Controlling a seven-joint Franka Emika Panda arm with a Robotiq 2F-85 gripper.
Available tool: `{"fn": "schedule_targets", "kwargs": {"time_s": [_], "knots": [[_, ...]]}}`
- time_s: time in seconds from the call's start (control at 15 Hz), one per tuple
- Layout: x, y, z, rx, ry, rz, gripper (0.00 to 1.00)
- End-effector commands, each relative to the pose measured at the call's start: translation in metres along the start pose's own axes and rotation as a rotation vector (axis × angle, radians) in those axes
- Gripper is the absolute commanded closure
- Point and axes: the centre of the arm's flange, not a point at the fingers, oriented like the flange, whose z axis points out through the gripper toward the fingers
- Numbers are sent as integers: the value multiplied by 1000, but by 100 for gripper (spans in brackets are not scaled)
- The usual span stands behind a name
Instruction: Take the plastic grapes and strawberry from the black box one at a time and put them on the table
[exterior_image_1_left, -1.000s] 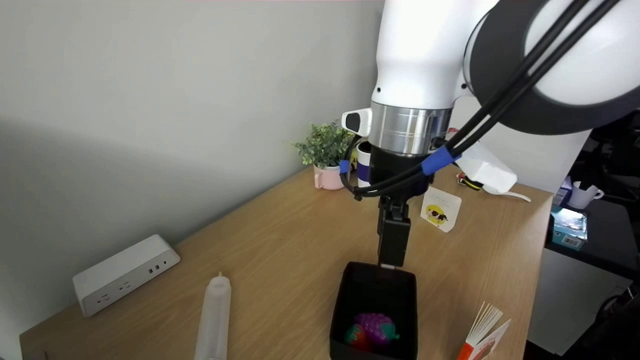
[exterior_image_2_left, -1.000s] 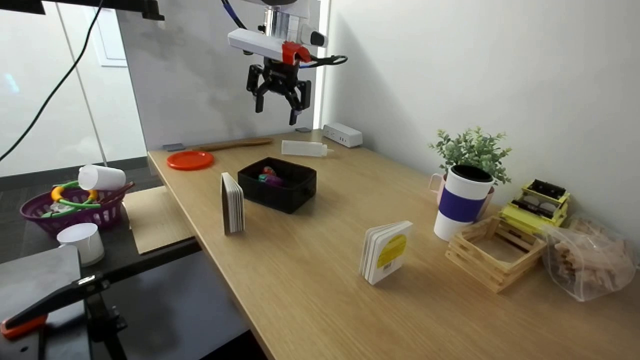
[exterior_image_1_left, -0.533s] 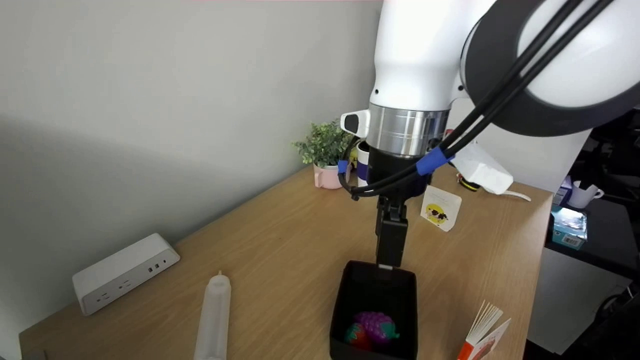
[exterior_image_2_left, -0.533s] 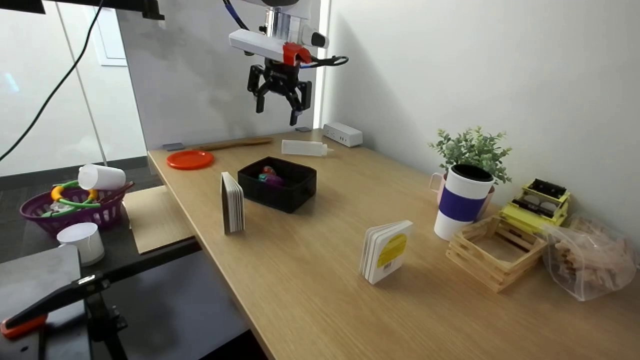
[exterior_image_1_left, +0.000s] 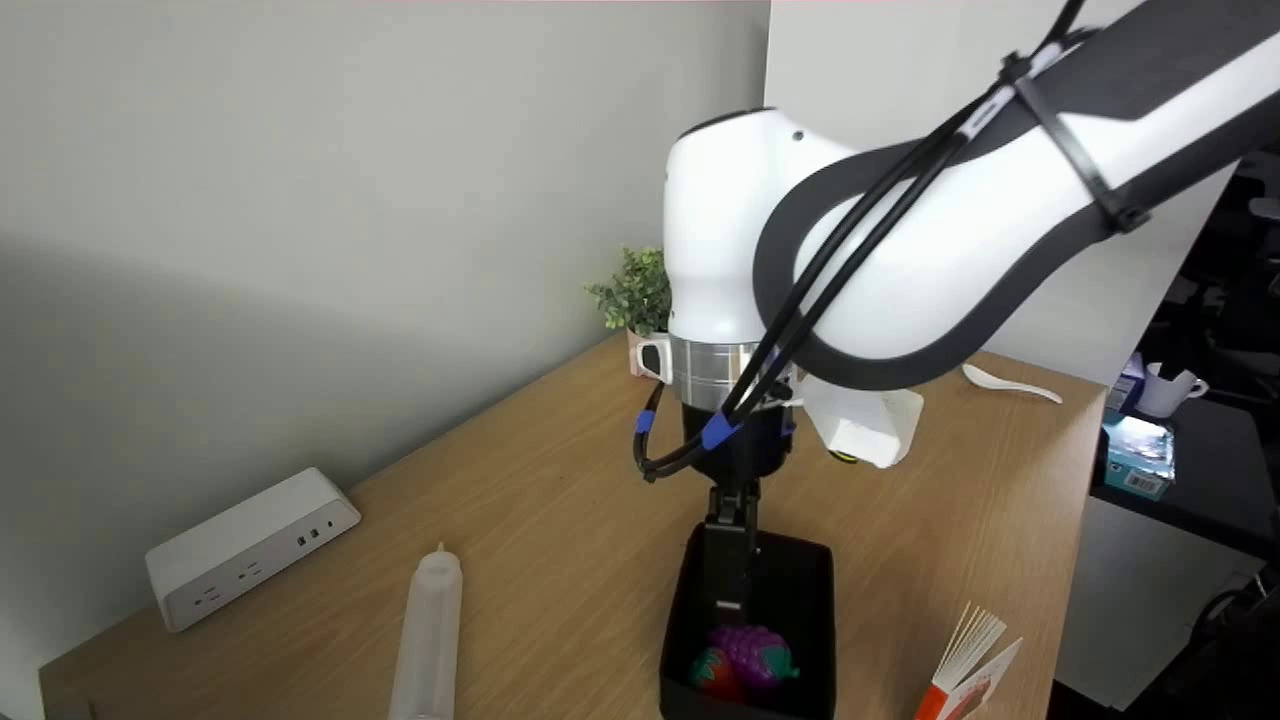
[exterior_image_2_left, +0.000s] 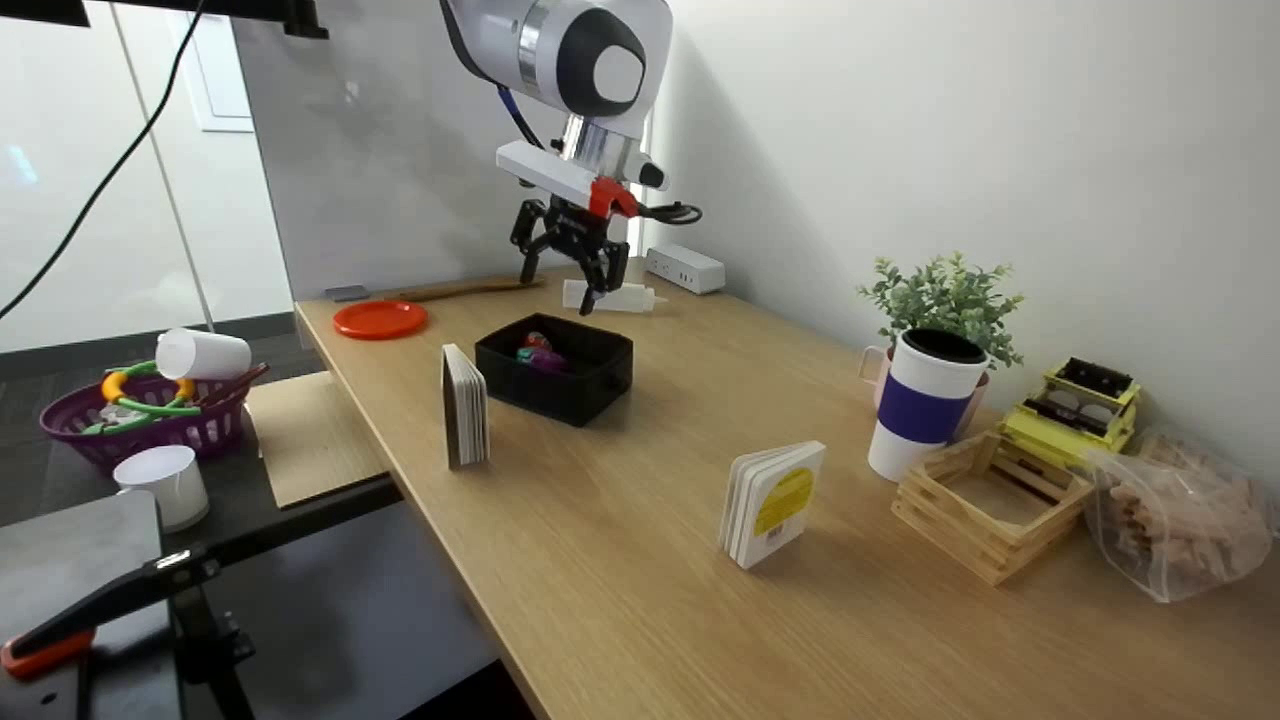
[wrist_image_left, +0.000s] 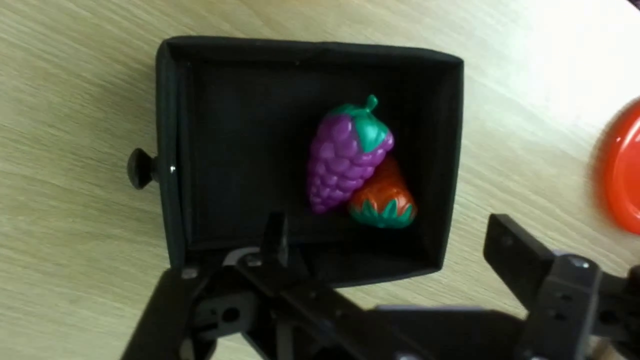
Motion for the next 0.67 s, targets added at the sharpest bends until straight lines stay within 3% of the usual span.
{"fn": "schedule_targets", "kwargs": {"time_s": [0.0,0.6], "knots": [[35,10,16,54,-75,-4,0],[42,23,53,141,-197,6,0]]}}
